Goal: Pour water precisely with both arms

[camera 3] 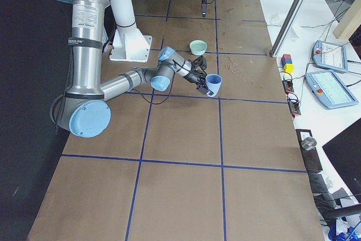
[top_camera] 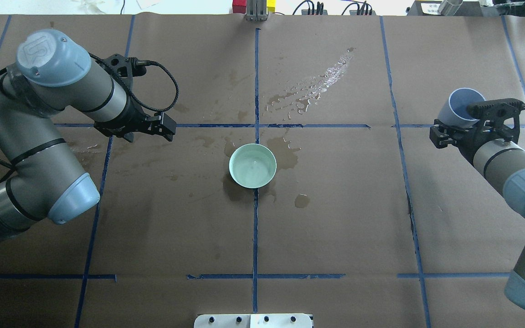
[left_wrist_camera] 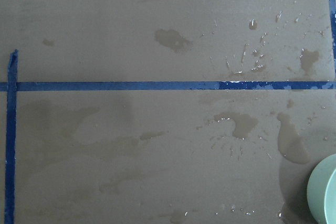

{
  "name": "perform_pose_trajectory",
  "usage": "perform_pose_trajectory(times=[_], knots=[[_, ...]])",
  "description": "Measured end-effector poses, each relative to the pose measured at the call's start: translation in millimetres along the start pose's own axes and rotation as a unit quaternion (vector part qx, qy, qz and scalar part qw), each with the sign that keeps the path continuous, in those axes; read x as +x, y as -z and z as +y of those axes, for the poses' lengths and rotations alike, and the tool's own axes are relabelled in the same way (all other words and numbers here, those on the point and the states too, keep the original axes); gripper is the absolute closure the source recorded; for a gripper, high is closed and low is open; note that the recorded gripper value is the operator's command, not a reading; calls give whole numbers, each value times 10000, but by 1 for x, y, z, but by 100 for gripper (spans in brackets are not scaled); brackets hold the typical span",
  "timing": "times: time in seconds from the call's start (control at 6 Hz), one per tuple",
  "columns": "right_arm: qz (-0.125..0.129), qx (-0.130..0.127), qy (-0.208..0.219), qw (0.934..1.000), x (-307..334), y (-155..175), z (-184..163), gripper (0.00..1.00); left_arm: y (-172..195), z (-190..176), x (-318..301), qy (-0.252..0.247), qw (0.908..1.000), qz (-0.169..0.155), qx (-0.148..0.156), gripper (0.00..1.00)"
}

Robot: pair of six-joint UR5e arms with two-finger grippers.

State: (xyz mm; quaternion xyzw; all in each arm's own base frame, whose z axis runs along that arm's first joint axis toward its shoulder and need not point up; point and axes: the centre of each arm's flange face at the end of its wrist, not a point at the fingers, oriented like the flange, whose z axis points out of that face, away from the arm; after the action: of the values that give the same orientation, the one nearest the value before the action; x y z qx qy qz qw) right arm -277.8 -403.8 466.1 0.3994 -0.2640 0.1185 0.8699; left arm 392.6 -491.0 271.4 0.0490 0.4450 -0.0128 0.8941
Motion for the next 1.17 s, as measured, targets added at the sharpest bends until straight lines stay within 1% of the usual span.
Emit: perform_pose_trajectory(times=[0.17, 0.33, 0.5, 0.83, 1.0, 1.17], knots=[[-23, -22, -179, 9998, 17, -7, 13, 100, 0, 0, 0, -1, 10000, 1, 0, 0], [-92, -1, -309, 9995, 35, -24, 34, 100, 0, 0, 0, -1, 10000, 2, 0, 0], [-123, 15, -341, 9993, 54, -42, 54, 100, 0, 0, 0, 0, 10000, 0, 0, 0], [-10, -41, -289, 9996, 78, -60, 79, 99, -1, 0, 0, -1, 10000, -4, -5, 0], [27, -58, -292, 9996, 82, -63, 83, 96, -1, 0, 0, -2, 10000, -5, -5, 0], [47, -68, -289, 9995, 84, -65, 86, 74, -1, 0, 0, -2, 10000, -4, -7, 0]])
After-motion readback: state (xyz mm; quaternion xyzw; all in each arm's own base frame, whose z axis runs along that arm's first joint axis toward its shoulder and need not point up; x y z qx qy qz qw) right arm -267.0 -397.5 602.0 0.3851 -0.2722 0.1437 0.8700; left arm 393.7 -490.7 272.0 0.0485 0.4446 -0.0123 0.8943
